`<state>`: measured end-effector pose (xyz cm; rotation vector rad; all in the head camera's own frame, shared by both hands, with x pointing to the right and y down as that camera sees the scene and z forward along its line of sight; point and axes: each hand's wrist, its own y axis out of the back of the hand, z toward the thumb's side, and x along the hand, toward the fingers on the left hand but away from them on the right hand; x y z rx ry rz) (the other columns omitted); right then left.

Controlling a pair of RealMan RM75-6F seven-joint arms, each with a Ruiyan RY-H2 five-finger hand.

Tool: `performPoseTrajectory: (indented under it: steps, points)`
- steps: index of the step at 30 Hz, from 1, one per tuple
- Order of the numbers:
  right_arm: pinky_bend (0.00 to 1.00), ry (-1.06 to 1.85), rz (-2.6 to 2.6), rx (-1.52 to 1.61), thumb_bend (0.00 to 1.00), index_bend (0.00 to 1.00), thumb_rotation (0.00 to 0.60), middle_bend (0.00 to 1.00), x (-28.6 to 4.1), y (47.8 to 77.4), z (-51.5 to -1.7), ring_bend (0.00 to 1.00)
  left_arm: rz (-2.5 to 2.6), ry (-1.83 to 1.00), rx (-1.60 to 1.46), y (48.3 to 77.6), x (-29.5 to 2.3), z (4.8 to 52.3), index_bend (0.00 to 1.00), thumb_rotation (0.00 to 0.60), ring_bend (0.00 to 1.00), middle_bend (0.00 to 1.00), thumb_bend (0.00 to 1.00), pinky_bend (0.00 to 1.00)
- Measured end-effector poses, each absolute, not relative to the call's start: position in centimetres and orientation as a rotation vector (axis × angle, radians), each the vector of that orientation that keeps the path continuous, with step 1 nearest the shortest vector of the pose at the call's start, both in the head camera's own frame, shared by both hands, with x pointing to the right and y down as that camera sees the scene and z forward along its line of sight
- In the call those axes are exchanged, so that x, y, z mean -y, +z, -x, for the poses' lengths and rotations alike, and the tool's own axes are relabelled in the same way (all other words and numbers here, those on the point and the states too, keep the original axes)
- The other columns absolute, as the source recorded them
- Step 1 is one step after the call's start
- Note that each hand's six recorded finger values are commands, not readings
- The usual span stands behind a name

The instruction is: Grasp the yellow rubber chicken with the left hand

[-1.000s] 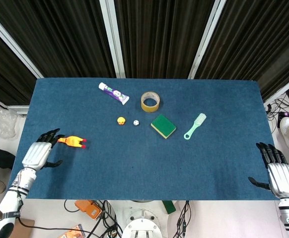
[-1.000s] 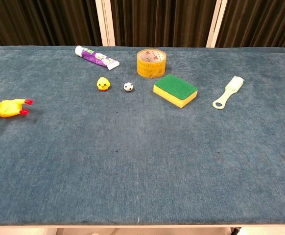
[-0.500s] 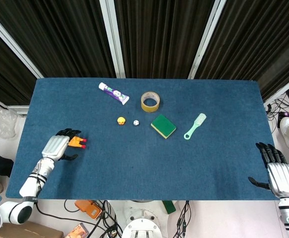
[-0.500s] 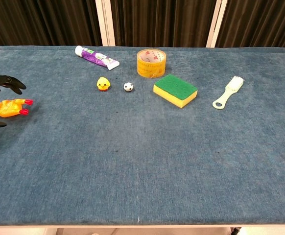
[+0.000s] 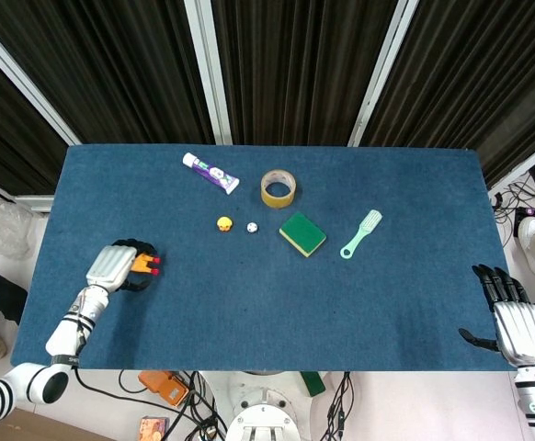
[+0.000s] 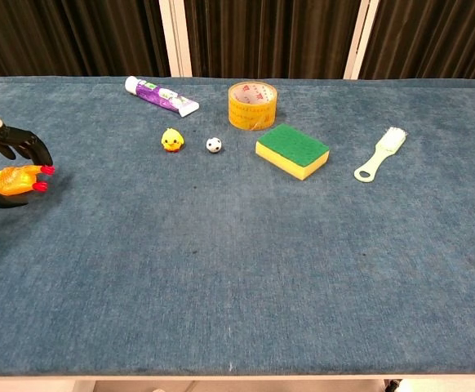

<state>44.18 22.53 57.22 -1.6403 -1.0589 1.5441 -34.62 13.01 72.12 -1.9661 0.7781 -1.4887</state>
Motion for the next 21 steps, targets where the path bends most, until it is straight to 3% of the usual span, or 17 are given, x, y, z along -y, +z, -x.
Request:
performPoseTrajectory:
  steps: [21]
  points:
    - [0.15,1.549,1.64,1.053,0.21,0.02,0.6,0.13,-22.5,57.3,-44.2,0.09,1.949,-1.52,-0.725,73.5,-11.7,35.5,0.42,0.6,0.32,0.41,0.28,0.27]
